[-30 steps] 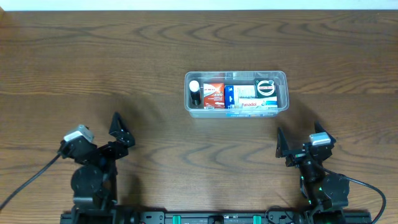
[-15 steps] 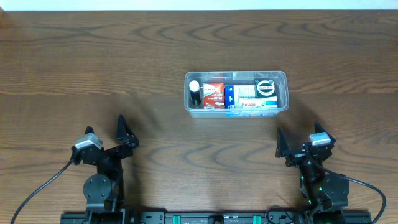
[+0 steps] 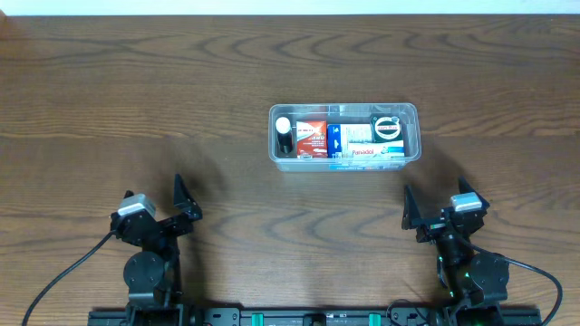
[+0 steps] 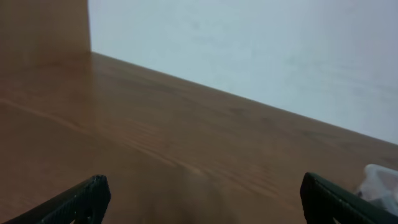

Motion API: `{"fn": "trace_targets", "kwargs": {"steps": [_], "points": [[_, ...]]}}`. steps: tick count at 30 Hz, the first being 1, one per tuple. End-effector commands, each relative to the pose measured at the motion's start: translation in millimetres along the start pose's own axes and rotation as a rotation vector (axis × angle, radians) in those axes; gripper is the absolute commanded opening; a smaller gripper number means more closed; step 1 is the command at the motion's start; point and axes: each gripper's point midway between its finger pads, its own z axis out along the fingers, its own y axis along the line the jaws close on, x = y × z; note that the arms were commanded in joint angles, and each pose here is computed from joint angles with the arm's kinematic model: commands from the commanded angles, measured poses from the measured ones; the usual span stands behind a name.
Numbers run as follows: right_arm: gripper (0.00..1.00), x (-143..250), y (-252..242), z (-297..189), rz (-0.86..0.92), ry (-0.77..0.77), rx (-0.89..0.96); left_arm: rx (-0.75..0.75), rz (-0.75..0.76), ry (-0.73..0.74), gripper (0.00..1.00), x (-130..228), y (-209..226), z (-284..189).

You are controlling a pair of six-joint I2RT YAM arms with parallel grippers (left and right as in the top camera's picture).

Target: Pack container

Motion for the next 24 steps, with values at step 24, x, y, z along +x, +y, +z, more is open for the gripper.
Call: {"fn": "trace_targets", "kwargs": {"steps": [24], "points": [[0.99,0.5,-4.0,-0.3,-0.009,0.000,0.015,0.147,0.229,0.078,0.98,33.7,-18.1,0.3]]}}
